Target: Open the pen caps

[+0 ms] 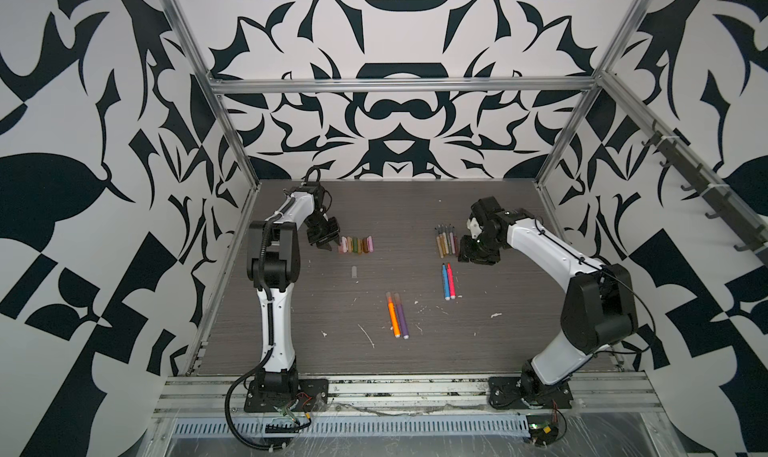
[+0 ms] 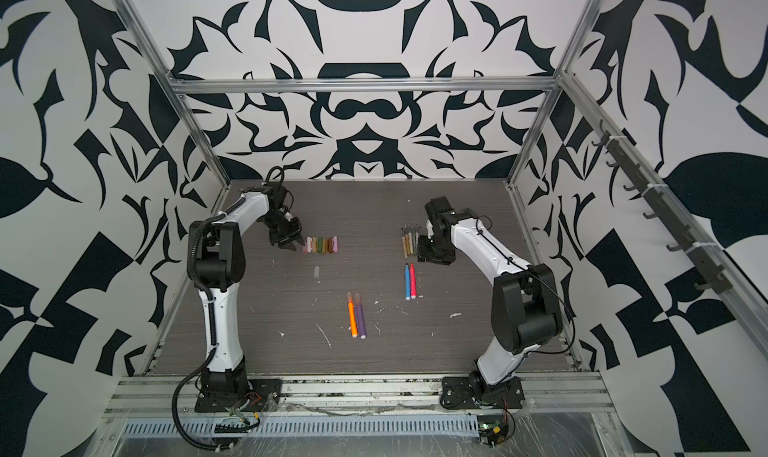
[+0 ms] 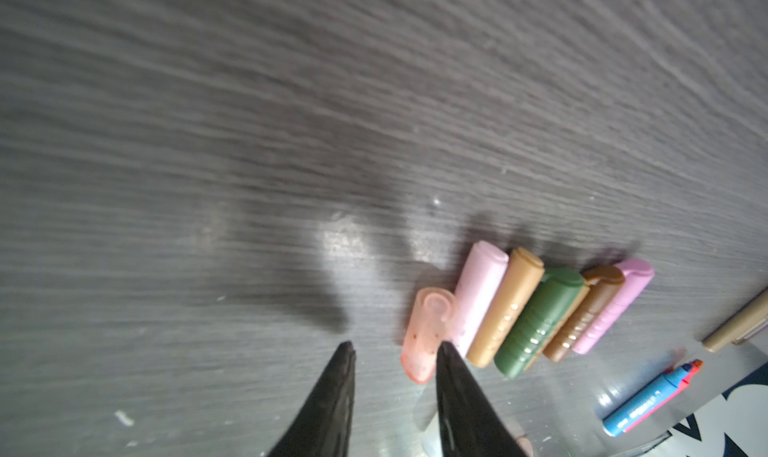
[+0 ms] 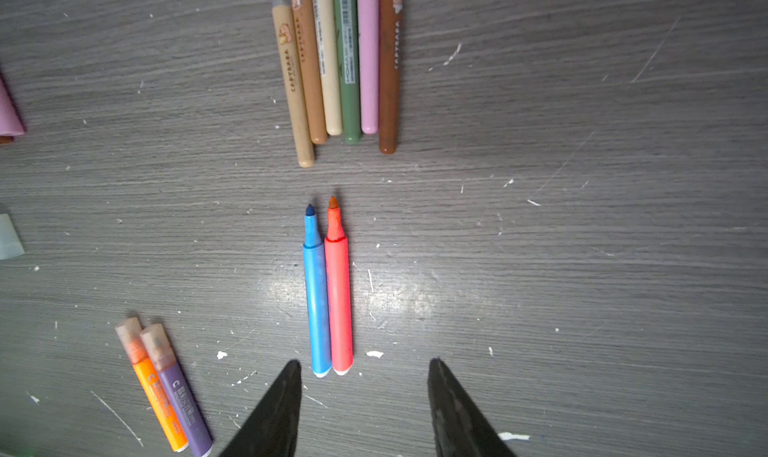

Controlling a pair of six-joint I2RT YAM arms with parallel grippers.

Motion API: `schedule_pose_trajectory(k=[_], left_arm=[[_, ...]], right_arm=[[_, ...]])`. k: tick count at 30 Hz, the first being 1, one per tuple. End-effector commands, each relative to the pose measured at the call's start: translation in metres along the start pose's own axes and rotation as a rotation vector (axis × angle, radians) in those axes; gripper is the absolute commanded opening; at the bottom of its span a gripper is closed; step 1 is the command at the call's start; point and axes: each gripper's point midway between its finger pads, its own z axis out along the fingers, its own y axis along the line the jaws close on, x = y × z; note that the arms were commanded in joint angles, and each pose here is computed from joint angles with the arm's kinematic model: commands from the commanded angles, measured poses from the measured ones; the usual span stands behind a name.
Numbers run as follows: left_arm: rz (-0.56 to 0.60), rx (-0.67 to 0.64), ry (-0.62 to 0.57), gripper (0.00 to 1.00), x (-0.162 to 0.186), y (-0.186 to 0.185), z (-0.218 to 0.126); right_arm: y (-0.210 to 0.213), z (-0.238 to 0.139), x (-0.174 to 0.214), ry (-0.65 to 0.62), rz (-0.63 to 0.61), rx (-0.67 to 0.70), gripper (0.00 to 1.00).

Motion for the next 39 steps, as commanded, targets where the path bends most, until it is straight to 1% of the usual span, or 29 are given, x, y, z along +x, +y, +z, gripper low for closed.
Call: schedule_pose_trajectory(k=[1, 17, 23, 28, 32, 39], left_arm=[[-0.002, -0.017, 0.050, 0.37, 0.008, 0.002, 0.006], [0.010, -0.040, 0.066, 0.37, 0.007, -0.002, 0.017], [0.009, -0.055, 0.077, 0.28, 0.010, 0.002, 0.020], [0.018, -0.067, 0.082, 0.18, 0.016, 0.007, 0.020], [0.034, -0.082, 0.091, 0.17, 0.025, 0.012, 0.018], [0.073, -0.088, 0.110, 0.17, 0.059, 0.021, 0.016]], right_arm=[[0.002, -0.006, -0.004, -0.005, -0.008, -0.007, 0.51], [-0.002, -0.003, 0.001, 0.000, 0.003, -0.008, 0.51], [-0.002, -0.003, 0.000, -0.001, 0.005, -0.010, 0.51], [-0.003, -0.004, 0.000, -0.004, 0.006, -0.010, 0.51], [-0.003, -0.002, 0.001, -0.002, 0.009, -0.011, 0.51], [-0.004, 0.003, 0.004, 0.002, 0.017, -0.016, 0.51]])
